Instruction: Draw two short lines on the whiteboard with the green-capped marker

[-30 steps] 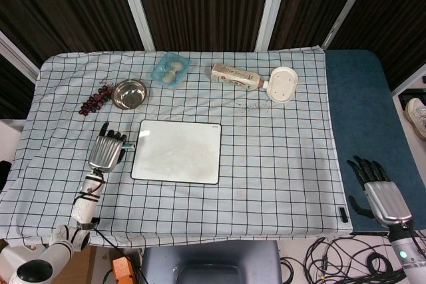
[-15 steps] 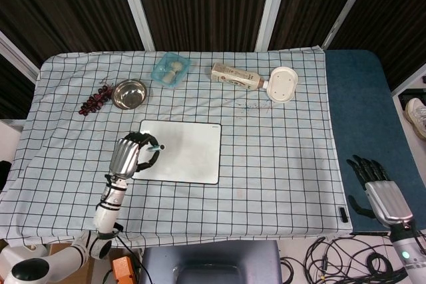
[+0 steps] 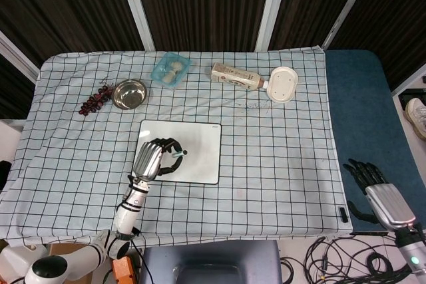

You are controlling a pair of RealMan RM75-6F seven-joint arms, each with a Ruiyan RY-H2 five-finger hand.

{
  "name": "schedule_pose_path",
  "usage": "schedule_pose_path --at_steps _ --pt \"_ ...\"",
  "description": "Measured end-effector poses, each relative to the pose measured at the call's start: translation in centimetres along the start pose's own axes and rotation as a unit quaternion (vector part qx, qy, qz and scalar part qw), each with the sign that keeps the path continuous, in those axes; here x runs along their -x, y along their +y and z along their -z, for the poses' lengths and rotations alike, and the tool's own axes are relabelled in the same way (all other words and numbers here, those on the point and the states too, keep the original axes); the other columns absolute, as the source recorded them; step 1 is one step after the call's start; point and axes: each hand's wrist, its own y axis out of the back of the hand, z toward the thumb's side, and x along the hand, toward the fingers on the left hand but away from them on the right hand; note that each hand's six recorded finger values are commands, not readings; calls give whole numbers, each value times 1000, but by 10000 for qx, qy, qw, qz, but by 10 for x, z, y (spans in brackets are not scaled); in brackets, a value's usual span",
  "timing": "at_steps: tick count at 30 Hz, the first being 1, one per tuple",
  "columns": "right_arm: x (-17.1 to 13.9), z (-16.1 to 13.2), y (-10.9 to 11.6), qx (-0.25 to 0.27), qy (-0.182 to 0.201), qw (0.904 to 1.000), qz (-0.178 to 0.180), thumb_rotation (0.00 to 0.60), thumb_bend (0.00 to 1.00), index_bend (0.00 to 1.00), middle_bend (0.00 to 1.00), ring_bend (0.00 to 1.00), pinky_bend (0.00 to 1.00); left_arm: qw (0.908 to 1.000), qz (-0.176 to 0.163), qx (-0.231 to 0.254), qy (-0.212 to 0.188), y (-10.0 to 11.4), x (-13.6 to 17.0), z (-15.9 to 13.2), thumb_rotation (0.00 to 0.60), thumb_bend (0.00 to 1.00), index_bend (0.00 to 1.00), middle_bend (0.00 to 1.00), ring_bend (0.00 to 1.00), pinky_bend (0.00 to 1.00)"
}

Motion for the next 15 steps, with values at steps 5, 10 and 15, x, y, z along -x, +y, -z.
schedule_pose_path --at_steps 5,10,15 --pt "-3 -2 2 112 125 9999 -23 600 334 0 0 0 11 9996 20 293 -46 -4 -1 1 600 563 760 746 563 579" --pt "-8 -12 9 335 528 9980 79 600 326 0 0 0 11 9989 85 463 29 -7 1 10 600 563 760 746 562 578" --pt "-14 -19 13 434 897 9950 114 600 297 0 0 0 11 9984 180 539 80 -10 2 17 600 562 759 746 562 578"
